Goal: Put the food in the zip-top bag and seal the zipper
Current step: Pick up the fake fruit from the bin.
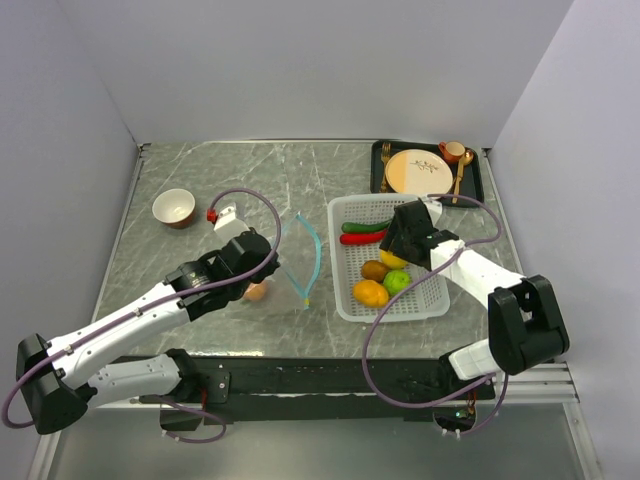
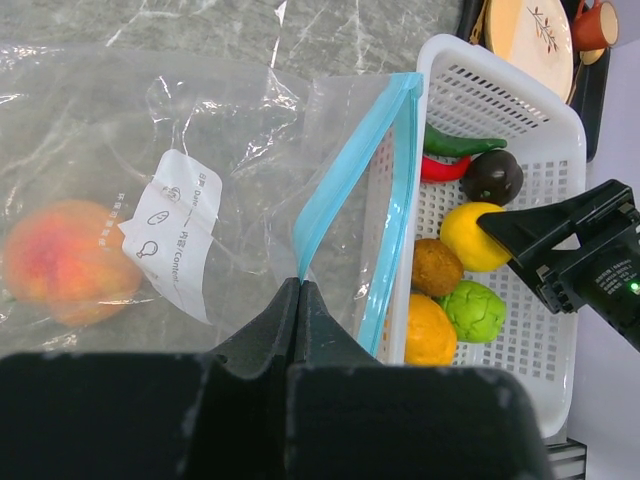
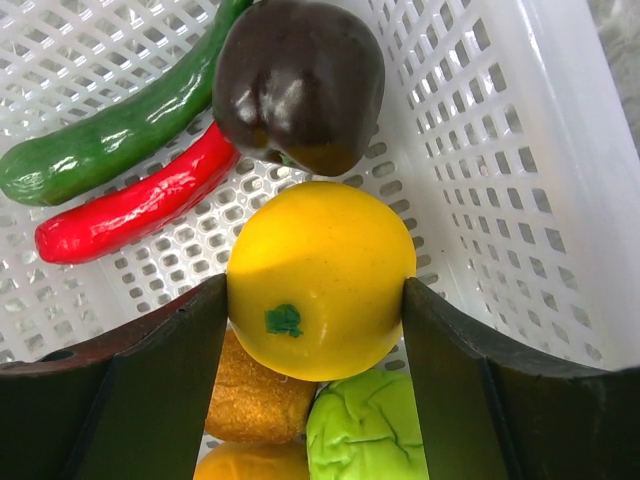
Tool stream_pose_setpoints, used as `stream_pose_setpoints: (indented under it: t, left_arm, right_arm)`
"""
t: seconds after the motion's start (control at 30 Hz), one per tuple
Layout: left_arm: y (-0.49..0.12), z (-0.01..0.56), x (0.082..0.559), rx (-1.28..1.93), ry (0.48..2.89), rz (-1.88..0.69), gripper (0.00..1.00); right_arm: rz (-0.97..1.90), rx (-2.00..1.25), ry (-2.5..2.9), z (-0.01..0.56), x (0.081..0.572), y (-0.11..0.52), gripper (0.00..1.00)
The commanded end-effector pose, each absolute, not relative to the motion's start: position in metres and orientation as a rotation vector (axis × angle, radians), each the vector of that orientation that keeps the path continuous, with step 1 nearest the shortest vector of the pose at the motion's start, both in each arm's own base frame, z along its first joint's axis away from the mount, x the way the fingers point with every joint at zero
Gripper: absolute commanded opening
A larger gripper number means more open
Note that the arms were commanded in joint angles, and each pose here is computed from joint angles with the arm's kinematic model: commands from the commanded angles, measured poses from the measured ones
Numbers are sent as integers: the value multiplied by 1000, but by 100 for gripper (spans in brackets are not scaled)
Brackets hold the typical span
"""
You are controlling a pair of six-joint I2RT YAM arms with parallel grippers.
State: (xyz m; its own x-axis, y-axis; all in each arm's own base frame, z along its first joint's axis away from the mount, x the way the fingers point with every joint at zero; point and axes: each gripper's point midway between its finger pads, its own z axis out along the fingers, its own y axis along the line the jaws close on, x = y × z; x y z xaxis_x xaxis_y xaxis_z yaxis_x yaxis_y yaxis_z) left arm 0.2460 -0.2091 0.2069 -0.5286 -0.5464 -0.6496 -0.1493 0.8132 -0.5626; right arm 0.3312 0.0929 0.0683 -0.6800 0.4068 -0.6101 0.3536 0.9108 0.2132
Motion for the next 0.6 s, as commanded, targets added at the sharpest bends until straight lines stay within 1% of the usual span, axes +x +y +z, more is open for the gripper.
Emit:
stream_pose_setpoints:
  t: [0.0,0.37,0.57]
  left_arm:
    - [-207,215,245,-506,2073,-576,1]
    - [-210,212,246,-501,2077,-585,1]
    - [-214,210,247,-495,2082,-588,1]
  right_arm:
    - [162,517,2333,90,330,95,32]
    - [337,473,2188,149,325,106,34]
    - [584,380,2103,191,321,136,34]
